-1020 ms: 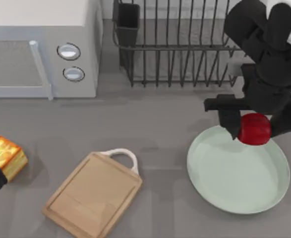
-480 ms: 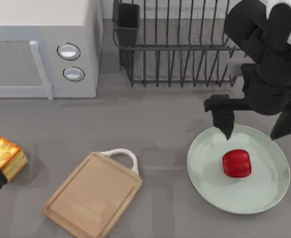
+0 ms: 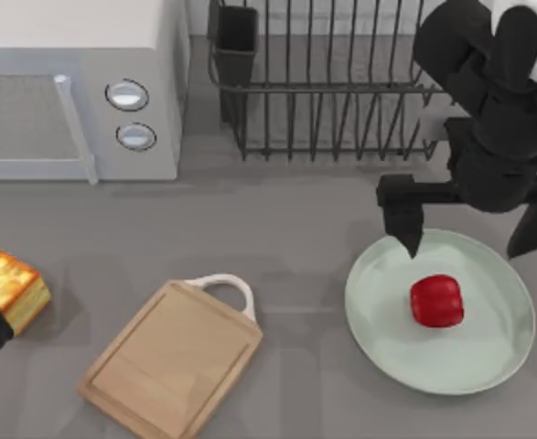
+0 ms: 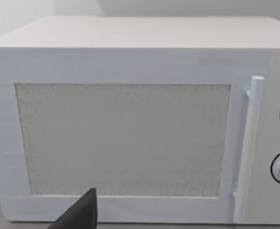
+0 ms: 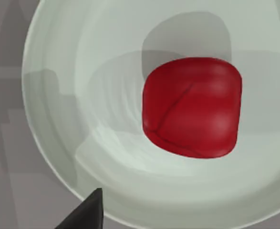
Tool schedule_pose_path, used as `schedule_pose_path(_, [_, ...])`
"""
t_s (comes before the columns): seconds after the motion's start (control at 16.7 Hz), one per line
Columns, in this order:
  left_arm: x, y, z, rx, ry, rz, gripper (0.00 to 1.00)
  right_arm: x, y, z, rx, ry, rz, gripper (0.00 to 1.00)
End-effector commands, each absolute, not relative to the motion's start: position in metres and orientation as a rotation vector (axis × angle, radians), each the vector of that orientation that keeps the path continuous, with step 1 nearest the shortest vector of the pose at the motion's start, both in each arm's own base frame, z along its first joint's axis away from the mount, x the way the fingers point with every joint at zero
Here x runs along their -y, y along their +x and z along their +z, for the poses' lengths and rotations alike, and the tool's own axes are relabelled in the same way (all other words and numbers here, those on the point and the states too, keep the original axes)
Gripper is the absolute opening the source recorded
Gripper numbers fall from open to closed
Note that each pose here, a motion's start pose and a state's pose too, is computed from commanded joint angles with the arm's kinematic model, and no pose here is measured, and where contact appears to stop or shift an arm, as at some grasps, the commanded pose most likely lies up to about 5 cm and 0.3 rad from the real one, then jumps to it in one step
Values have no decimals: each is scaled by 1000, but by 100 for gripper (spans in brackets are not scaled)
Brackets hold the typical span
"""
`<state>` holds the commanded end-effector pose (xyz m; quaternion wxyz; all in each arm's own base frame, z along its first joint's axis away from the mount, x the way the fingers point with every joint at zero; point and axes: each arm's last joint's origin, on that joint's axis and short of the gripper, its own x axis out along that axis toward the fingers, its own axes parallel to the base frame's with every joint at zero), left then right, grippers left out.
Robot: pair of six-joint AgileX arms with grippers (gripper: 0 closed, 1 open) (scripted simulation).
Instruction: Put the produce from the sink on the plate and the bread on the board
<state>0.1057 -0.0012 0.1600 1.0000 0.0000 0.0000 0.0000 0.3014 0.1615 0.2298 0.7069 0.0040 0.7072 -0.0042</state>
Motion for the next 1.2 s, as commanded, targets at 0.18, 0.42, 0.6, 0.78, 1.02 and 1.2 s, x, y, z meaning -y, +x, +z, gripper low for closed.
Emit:
schedule_pose_path(0.18, [1,106,160,0,0,0,100,-157,298,234,-1546,19,1,100])
schedule_pose_path(0.42, [1,106,160,0,0,0,100,-128,277,252,-1395,69,54,100])
schedule_pose_path(0.6, [1,106,160,0,0,0,100,-96,244,265,-1202,113,100,100])
schedule_pose_path(0.78, [1,106,160,0,0,0,100,-62,201,269,-950,142,132,100])
schedule_pose_path(1.02, [1,106,160,0,0,0,100,-28,146,247,-580,136,130,100])
schedule_pose_path(1.2, [1,106,160,0,0,0,100,-13,120,216,-335,98,95,100])
